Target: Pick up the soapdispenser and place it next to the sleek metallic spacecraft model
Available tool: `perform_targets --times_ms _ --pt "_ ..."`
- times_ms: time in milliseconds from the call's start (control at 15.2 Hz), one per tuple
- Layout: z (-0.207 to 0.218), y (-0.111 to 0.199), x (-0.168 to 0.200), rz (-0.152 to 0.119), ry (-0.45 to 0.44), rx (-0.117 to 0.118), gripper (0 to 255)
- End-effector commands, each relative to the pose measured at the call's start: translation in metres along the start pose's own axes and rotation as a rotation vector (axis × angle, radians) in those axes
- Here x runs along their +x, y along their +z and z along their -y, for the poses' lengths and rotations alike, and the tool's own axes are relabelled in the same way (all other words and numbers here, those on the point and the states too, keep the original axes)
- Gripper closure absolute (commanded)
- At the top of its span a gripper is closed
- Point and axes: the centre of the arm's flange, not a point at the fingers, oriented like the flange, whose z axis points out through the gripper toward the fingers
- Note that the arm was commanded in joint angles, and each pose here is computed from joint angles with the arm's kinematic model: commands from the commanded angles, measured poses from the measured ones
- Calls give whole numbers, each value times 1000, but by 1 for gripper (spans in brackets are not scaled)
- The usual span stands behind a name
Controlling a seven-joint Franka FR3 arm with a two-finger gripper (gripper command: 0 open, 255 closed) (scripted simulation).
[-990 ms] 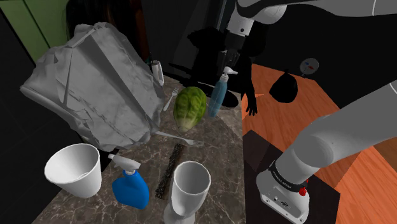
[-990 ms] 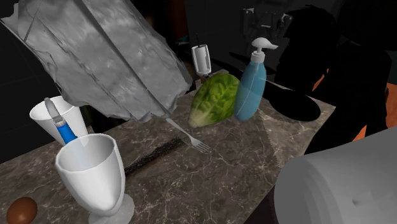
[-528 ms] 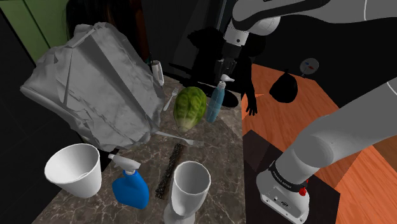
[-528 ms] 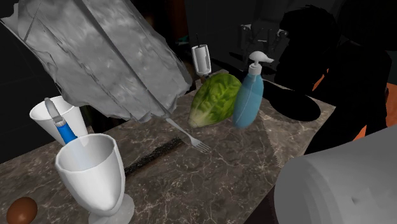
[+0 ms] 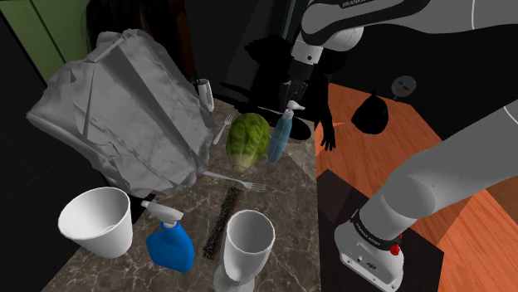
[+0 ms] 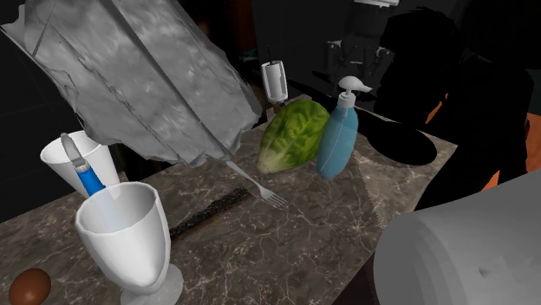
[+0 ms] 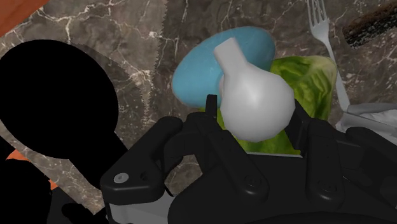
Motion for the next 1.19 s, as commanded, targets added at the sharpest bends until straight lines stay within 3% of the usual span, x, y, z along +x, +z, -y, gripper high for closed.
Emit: perform_targets --times_ms 0,66,396,660,1122 --pt "0 0 0 -1 0 0 255" --pt "0 0 0 -1 0 0 0" --pt "0 0 0 -1 0 0 0" --pt "0 -50 0 -1 0 0 0" --pt "0 -50 0 -1 0 0 0"
